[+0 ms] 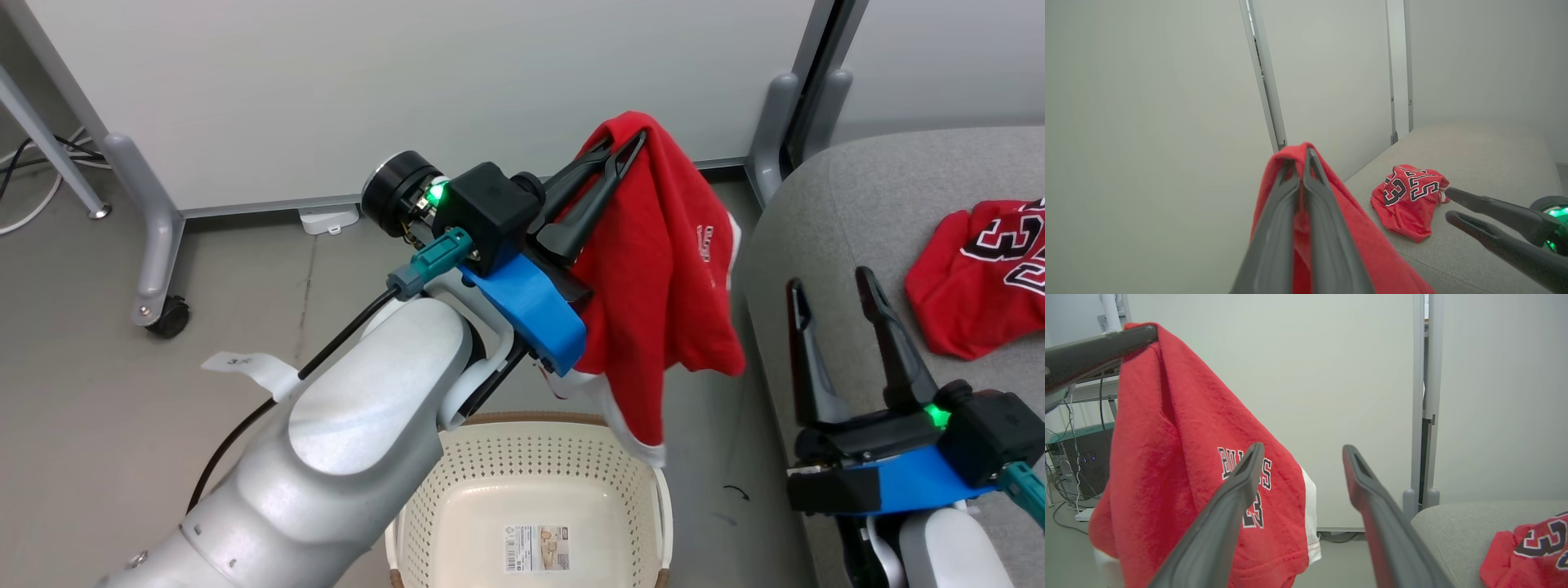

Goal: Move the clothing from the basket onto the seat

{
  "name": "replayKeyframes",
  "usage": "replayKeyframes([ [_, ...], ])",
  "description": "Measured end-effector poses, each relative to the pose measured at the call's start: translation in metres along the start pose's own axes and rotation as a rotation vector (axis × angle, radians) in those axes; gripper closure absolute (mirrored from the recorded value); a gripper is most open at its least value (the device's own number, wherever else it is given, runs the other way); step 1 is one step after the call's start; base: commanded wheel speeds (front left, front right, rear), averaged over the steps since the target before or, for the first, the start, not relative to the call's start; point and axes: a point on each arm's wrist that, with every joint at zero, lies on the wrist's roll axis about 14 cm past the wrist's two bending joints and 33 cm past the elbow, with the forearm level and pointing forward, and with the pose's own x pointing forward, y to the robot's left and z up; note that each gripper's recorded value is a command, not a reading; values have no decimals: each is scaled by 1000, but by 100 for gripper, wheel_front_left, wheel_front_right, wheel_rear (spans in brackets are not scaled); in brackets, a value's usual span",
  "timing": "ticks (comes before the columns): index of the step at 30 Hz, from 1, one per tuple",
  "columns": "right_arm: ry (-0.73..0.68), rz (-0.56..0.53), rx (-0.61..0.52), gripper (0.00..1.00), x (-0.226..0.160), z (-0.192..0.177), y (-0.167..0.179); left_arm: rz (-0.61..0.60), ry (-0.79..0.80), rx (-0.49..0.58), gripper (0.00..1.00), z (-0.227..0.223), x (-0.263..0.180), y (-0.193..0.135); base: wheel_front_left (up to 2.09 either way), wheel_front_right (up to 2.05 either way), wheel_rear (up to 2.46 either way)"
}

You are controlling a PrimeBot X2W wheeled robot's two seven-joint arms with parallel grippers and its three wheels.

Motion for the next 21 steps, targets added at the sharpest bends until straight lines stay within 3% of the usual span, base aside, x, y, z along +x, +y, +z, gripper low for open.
replayKeyframes([
  [12, -76, 176, 47, 0, 15, 21, 60, 7, 18, -6, 100, -8, -4, 1, 0, 0, 0],
  [21, -40, 290, 35, 0, 25, 7, 94, 14, 29, -16, 100, -16, -5, 4, 0, 0, 0],
])
